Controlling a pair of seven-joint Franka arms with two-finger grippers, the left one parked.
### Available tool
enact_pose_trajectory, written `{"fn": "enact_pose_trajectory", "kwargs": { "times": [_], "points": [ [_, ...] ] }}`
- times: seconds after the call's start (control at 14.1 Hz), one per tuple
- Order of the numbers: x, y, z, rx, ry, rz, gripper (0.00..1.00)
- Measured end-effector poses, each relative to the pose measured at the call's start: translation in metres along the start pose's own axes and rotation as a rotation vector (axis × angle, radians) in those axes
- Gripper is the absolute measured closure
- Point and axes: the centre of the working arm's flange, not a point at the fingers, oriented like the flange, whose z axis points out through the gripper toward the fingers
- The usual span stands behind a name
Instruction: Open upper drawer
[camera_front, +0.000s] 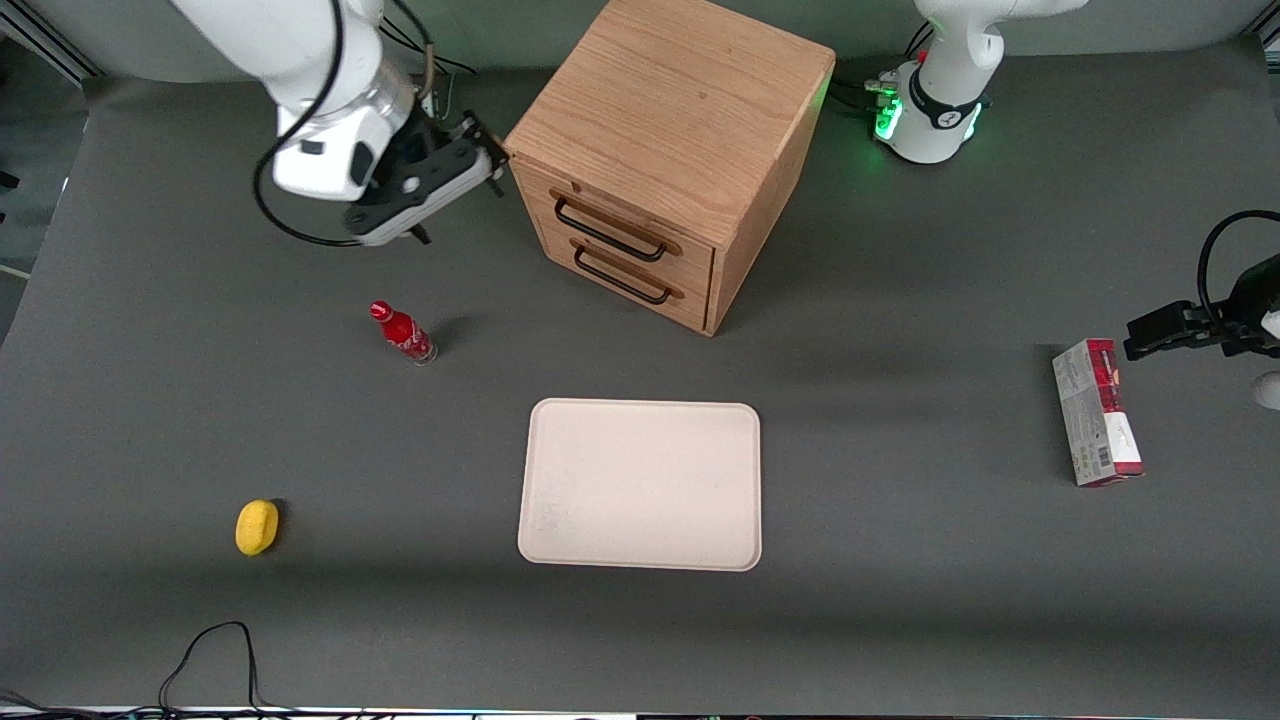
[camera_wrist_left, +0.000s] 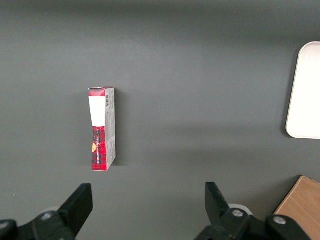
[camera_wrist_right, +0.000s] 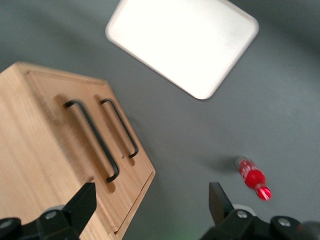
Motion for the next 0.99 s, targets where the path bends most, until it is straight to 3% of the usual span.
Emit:
{"fn": "enact_pose_trajectory", "kwargs": {
  "times": [0.42,0.78,0.99],
  "points": [
    [0.021,-0.075,0.073,0.096,-0.126,-0.218,0.00],
    [0.048,-0.065,0.129,0.171,-0.132,-0.309,0.00],
    [0.054,-0.058,0.168,0.182,-0.132,-0.318,0.00]
  ]
}}
